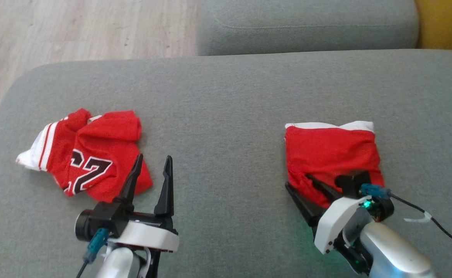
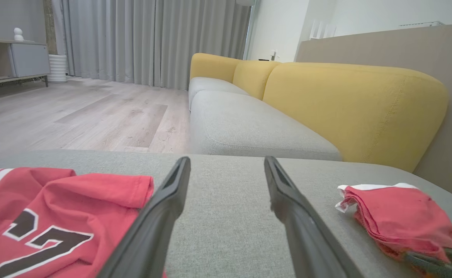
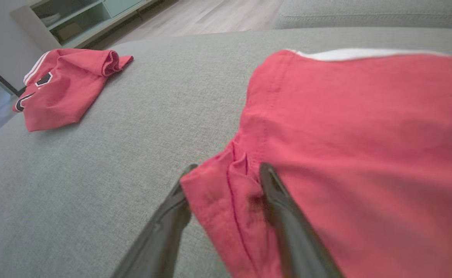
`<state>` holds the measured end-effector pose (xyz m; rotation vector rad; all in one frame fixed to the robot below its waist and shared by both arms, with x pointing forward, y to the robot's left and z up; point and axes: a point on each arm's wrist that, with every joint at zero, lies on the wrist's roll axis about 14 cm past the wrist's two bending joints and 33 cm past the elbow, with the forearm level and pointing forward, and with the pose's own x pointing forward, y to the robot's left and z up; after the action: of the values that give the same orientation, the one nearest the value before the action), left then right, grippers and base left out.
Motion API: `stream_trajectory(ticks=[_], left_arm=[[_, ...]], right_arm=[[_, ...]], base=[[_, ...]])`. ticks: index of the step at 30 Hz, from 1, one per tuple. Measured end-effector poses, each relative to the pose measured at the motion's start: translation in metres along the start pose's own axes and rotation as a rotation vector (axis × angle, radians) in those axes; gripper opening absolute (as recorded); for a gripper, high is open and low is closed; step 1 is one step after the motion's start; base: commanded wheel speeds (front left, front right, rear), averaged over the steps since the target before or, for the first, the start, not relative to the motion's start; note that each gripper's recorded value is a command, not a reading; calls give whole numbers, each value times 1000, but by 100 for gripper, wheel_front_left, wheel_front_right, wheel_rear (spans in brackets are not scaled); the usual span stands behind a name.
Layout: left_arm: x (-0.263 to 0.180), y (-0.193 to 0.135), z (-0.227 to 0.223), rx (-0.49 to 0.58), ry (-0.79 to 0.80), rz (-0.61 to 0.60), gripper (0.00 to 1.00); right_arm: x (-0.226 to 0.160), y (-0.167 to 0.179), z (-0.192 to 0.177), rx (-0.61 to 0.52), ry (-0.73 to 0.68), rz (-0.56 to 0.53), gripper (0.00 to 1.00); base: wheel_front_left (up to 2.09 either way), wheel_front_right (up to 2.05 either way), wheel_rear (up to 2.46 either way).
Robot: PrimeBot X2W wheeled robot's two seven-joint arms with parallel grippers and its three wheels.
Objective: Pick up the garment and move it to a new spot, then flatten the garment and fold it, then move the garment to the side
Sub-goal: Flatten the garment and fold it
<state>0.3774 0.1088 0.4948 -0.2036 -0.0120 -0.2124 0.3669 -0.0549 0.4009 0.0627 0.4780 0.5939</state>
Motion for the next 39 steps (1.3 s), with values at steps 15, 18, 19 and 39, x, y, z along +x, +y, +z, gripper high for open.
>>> stream_trajectory(ticks=[15,18,19,39], left_arm=[[16,-40,19,-4,-59,-122,100],[18,-47,23,-7,-72,-142,100],[18,-48,24,-9,-75,-146,100],[8,-27,5,-20,-26,-73,100]], right_arm=[[-82,-88,137,63,-519,-238,100],[-114,-117,153,28,-609,-351,100],[-122,-123,152,22,-625,-386,100],[-119,-94,68,64,-550,-537,100]], base=[[0,0,0],[0,0,0],[0,0,0],[0,0,0]])
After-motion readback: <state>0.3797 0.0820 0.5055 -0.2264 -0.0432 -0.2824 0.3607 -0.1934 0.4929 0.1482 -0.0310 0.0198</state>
